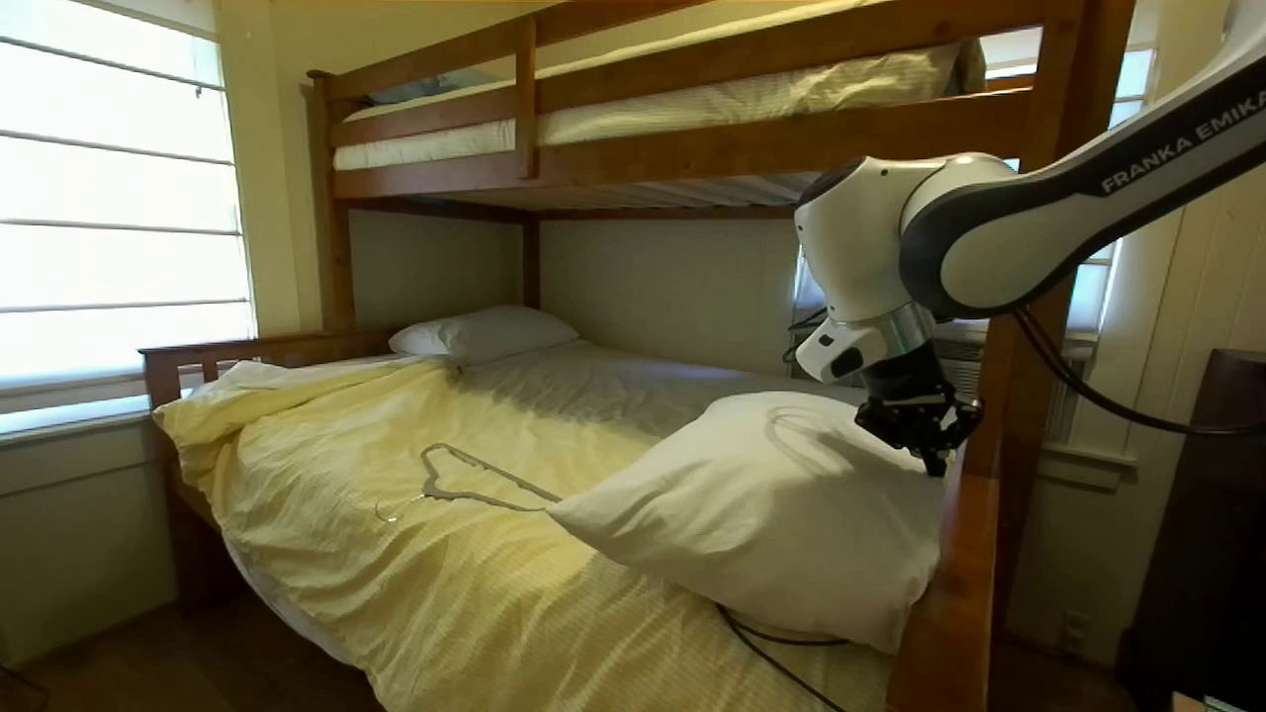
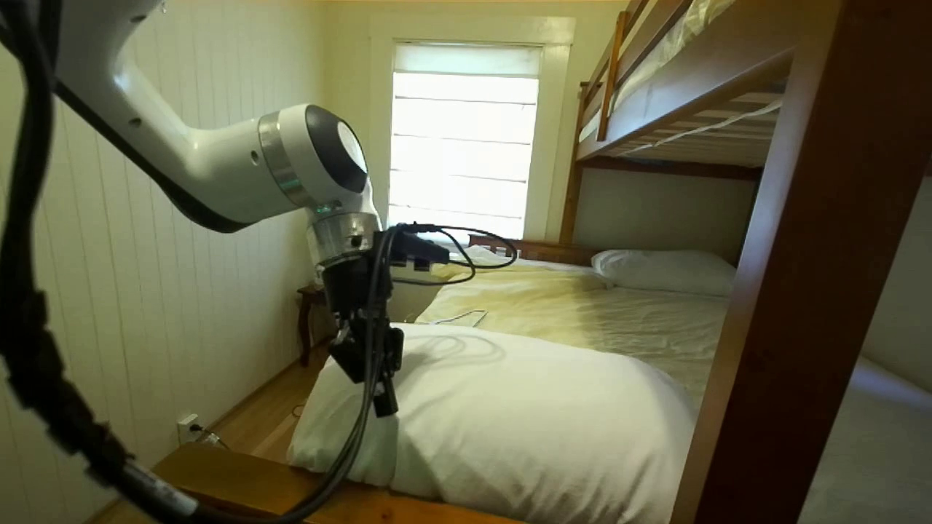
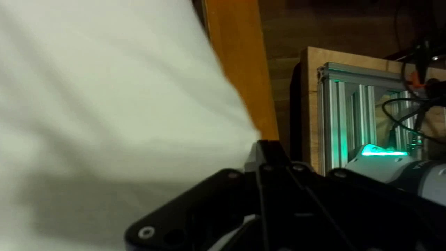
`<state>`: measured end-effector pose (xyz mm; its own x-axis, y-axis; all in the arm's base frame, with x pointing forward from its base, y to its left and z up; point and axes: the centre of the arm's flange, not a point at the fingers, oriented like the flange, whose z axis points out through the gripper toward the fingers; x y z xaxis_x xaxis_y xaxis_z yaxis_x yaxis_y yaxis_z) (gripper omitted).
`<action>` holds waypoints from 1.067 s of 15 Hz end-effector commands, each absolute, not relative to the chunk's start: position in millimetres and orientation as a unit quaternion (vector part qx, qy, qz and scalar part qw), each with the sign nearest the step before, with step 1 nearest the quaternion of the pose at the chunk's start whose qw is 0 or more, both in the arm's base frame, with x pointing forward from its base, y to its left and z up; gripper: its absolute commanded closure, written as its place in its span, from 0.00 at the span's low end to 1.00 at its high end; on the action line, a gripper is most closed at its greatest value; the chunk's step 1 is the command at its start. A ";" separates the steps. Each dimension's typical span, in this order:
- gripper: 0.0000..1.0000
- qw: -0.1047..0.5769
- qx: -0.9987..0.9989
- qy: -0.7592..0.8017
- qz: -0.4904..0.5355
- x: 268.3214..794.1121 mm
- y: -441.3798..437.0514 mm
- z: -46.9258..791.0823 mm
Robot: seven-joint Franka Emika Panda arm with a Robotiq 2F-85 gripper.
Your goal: Push the hanger off the pillow, then move the pillow forward
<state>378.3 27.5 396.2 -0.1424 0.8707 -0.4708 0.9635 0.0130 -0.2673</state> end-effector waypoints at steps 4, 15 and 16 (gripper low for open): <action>0.46 0.152 0.662 0.688 -0.255 354.2 31.2 483.4; 0.00 0.229 0.763 0.598 -0.093 274.9 48.5 653.4; 0.00 0.233 0.766 0.593 -0.081 267.5 46.2 663.4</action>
<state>267.3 46.2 663.5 0.2832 0.8716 -0.4001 0.9470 -0.1881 0.2605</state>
